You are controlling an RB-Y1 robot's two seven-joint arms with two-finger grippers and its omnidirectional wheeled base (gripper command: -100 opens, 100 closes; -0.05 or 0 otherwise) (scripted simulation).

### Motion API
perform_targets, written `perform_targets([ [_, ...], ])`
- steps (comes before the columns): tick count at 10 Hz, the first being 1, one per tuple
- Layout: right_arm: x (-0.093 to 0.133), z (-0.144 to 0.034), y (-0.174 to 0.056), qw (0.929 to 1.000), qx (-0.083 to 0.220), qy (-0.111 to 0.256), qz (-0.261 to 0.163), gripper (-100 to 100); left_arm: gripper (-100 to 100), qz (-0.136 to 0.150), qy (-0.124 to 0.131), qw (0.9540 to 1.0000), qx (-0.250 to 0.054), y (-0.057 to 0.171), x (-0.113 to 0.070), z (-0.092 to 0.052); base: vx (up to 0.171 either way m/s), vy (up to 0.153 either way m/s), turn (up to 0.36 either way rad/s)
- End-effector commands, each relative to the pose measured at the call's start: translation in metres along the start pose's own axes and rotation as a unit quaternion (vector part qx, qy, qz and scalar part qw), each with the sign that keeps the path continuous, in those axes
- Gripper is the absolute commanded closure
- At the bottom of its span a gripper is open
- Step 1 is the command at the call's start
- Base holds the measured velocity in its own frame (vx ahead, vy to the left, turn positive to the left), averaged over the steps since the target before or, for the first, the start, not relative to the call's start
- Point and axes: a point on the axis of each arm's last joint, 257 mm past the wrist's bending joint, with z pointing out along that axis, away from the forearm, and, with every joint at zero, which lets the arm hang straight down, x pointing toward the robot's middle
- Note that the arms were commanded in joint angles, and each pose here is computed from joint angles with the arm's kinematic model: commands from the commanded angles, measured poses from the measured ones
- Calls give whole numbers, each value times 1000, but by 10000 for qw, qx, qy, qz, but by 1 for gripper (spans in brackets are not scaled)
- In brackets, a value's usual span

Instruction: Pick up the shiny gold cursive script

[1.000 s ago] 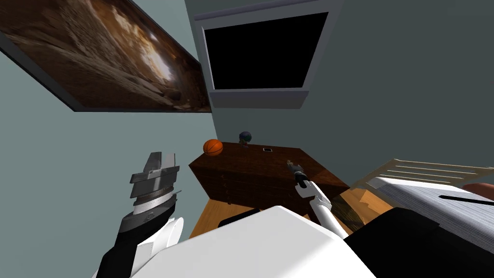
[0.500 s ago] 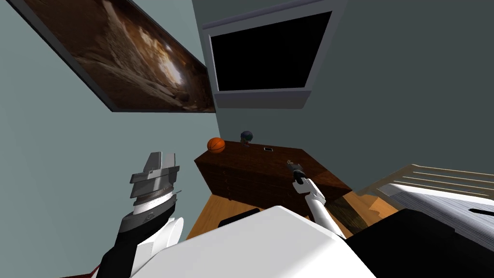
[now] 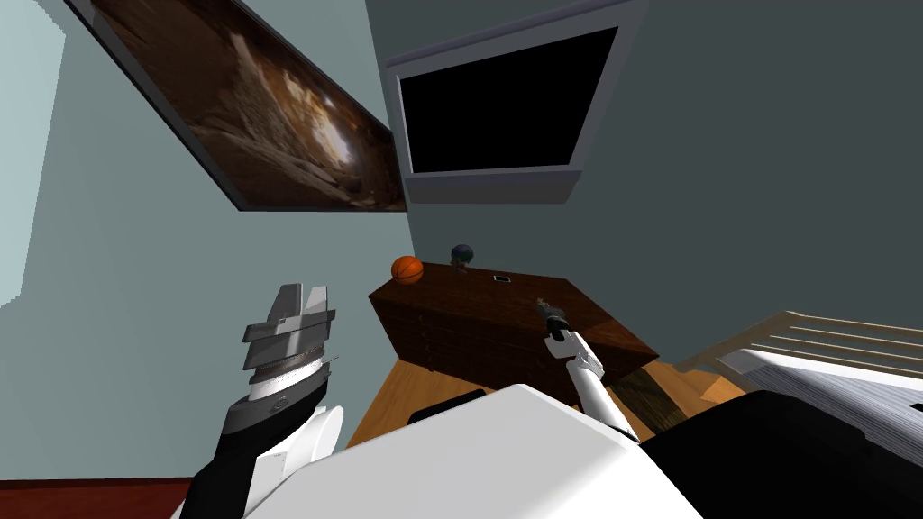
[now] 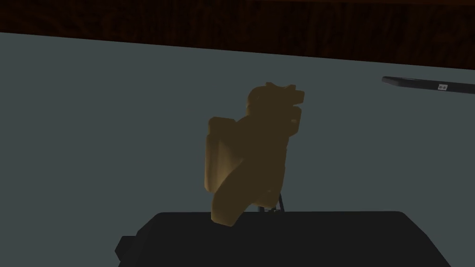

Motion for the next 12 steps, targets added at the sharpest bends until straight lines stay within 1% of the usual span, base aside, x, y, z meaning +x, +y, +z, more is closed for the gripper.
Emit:
perform_targets([
  [1, 0, 0, 0, 10000, 0, 0, 0, 100, 0, 0, 0, 10000, 0, 0, 0, 0, 0, 0, 0],
  [3, 0, 0, 0, 10000, 0, 0, 0, 100, 0, 0, 0, 10000, 0, 0, 0, 0, 0, 0, 0],
  [4, 0, 0, 0, 10000, 0, 0, 0, 0, 0, 0, 0, 10000, 0, 0, 0, 0, 0, 0, 0],
  [5, -9, 3, -16, 9998, 39, -88, -197, -100, 0, 0, 0, 10000, 0, 0, 0, 0, -2, 14, 98],
  [8, -28, 6, -50, 9974, 87, -255, -669, -100, 0, 0, 0, 10000, 0, 0, 0, 0, -13, 20, 95],
  [9, -28, 6, -50, 9974, 87, -255, -669, -100, 0, 0, 0, 10000, 0, 0, 0, 0, -14, 11, 35],
  [11, -46, 6, -75, 9929, 78, -393, -1122, -100, 0, 0, 0, 10000, 0, 0, 0, 0, -20, 16, 107],
  [12, -55, 6, -86, 9894, 50, -460, -1379, -100, 0, 0, 0, 10000, 0, 0, 0, 0, -38, 26, 163],
])
